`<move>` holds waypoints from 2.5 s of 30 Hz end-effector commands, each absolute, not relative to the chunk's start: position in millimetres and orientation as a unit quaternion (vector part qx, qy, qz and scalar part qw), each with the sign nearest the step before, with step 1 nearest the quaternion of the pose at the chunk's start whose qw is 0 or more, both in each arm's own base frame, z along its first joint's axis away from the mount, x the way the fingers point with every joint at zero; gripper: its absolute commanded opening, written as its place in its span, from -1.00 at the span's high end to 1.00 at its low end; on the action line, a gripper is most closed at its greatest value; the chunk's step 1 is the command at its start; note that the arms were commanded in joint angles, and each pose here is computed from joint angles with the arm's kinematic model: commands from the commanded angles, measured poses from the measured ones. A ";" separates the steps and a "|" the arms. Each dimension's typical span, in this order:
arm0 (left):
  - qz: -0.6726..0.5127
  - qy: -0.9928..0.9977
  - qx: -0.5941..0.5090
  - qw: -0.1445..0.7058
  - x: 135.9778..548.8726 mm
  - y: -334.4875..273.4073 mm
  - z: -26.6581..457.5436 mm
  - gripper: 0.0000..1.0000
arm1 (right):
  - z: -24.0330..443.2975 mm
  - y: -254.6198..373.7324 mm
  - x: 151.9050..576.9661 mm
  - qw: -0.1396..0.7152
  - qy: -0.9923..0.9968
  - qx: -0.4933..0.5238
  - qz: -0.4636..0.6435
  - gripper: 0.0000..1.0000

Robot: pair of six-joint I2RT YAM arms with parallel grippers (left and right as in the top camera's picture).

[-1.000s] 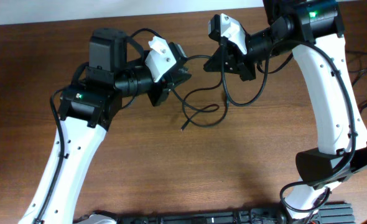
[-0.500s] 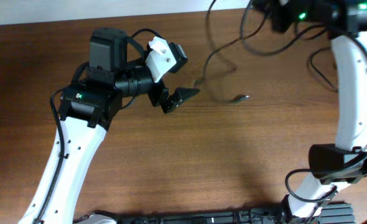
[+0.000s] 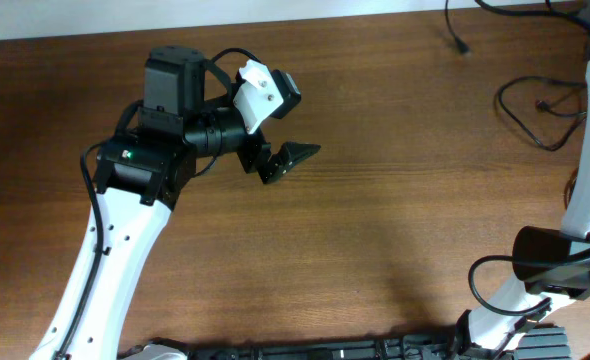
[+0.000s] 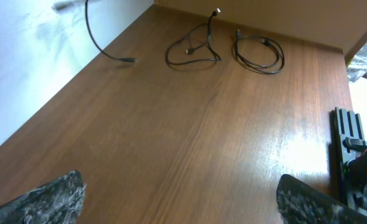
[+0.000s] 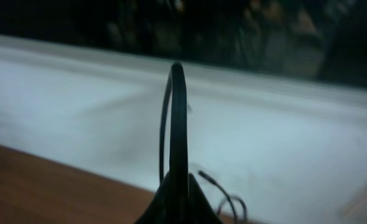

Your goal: Untangle cables

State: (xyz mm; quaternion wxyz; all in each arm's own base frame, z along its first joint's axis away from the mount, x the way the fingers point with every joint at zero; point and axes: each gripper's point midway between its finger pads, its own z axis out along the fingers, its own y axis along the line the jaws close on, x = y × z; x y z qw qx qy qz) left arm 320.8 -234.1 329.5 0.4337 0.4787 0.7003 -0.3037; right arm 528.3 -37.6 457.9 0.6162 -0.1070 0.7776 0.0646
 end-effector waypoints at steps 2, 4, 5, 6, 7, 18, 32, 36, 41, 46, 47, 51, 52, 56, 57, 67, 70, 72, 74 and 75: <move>-0.298 0.694 0.481 0.445 319.1 -233.3 340.0 -0.98 | 434.0 -67.3 532.7 0.582 0.812 -0.042 0.013 0.92; -0.298 0.694 0.481 0.445 319.1 -233.3 339.9 -0.98 | 414.9 -75.6 535.7 0.559 0.829 -0.026 0.001 0.92; -0.298 0.694 0.481 0.445 319.0 -233.3 339.8 -0.98 | 404.2 -80.3 538.2 0.547 0.837 -0.018 -0.007 0.92; -0.298 0.695 0.481 0.444 319.0 -233.3 339.7 -0.98 | 398.4 -83.5 539.3 0.541 0.841 -0.012 -0.012 0.92; -0.298 0.695 0.481 0.444 318.9 -233.3 339.7 -0.98 | 388.4 -89.0 542.3 0.530 0.848 -0.004 -0.021 0.92; -0.298 0.695 0.481 0.444 318.9 -233.3 339.6 -0.98 | 322.2 -110.0 569.1 0.477 0.878 0.013 -0.034 0.92; -0.245 0.766 0.407 0.433 341.4 -213.5 325.6 -0.98 | 277.0 -105.5 538.5 0.379 0.925 0.023 -0.014 -1.00; -0.208 0.803 0.355 0.431 355.1 -198.7 319.6 -0.98 | 267.7 -102.5 528.5 0.353 0.935 0.024 -0.008 -0.98; -0.185 0.831 0.301 0.430 364.4 -185.6 316.8 -0.98 | 268.4 -97.2 507.8 0.325 0.945 0.026 -0.001 -0.98; -0.158 0.844 0.270 0.435 370.2 -173.9 317.2 -0.98 | 304.5 -82.3 482.5 0.343 0.939 0.016 0.012 -0.98; -0.147 0.850 0.255 0.437 373.0 -168.5 316.9 -0.98 | 312.5 -79.5 476.3 0.347 0.938 0.014 0.011 -0.98; -0.088 0.869 0.197 0.445 384.9 -143.6 314.8 -0.98 | 340.8 -55.2 443.0 0.350 0.937 -0.003 0.017 -0.98; -0.074 0.872 0.184 0.447 387.0 -137.9 314.5 -0.98 | 344.6 -48.7 436.5 0.348 0.937 -0.009 0.019 -0.98; -0.050 0.875 0.170 0.450 390.2 -128.6 314.5 -0.99 | 355.8 -19.8 414.3 0.342 0.939 -0.036 0.031 -0.98; -0.050 0.876 0.170 0.449 390.1 -128.5 314.3 -0.98 | 356.8 -13.4 410.1 0.339 0.939 -0.043 0.033 -0.98; -0.047 0.885 0.172 0.430 384.0 -126.5 305.7 -0.98 | 349.5 2.7 399.3 0.314 0.947 -0.059 0.043 -0.98; -0.047 0.885 0.172 0.430 384.0 -126.5 305.6 -0.98 | 349.5 2.6 399.3 0.314 0.947 -0.059 0.043 -0.98; -0.047 0.885 0.172 0.430 384.0 -126.5 305.6 -0.98 | 349.5 2.6 399.3 0.314 0.947 -0.059 0.043 -0.98; -0.047 0.885 0.172 0.430 383.9 -126.4 305.6 -0.98 | 349.5 2.6 399.3 0.314 0.947 -0.059 0.043 -0.98; -0.047 0.885 0.172 0.430 383.9 -126.4 305.6 -0.98 | 349.5 2.7 399.4 0.314 0.947 -0.059 0.043 -0.98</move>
